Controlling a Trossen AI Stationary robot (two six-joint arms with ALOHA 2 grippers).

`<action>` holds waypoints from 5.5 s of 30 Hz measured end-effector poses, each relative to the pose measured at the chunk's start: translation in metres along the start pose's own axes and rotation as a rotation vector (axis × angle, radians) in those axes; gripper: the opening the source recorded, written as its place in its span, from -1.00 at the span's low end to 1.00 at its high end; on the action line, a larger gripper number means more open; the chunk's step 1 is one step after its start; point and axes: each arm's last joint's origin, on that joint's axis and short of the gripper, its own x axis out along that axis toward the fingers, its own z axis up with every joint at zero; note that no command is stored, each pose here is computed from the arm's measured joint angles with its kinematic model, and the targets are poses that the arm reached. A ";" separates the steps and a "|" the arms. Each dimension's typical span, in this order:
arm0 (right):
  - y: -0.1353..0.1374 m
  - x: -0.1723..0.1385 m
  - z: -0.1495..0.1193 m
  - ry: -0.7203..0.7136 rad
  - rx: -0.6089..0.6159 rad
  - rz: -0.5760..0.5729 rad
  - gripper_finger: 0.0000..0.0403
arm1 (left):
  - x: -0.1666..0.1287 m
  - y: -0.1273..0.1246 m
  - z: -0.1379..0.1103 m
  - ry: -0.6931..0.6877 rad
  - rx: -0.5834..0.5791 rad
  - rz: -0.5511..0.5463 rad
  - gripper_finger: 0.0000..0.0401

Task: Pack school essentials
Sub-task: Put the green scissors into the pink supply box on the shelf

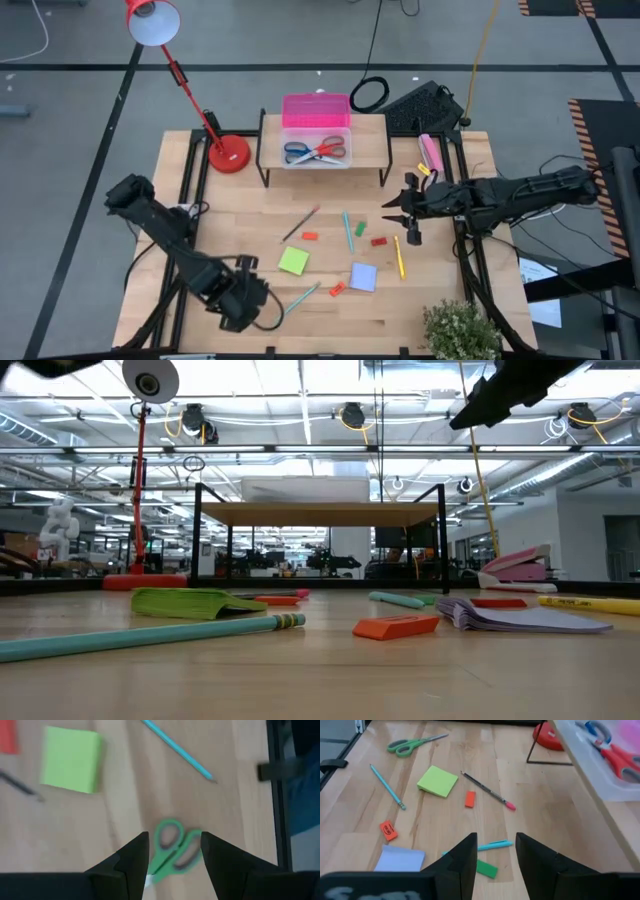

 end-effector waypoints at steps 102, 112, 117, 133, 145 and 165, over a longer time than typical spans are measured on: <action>0.004 0.015 -0.003 0.069 -0.024 0.048 -0.35 | 0.047 0.027 -0.012 -0.274 0.076 0.123 -0.56; 0.004 0.015 -0.004 0.074 -0.060 0.048 -0.35 | -0.015 0.068 0.041 -0.475 0.113 0.188 -0.56; 0.004 0.015 -0.006 0.091 -0.049 0.048 -0.35 | -0.049 0.094 0.066 -0.533 0.177 0.260 -0.56; 0.018 0.011 -0.011 0.142 0.028 0.094 -0.35 | -0.121 0.213 0.099 -0.725 0.250 0.483 -0.56; 0.026 0.009 -0.012 0.134 0.015 0.083 -0.35 | -0.129 0.290 0.091 -0.823 0.151 0.485 -0.56; 0.026 0.009 -0.012 0.133 0.005 0.083 -0.35 | -0.092 0.354 0.084 -0.714 -0.132 0.492 -0.56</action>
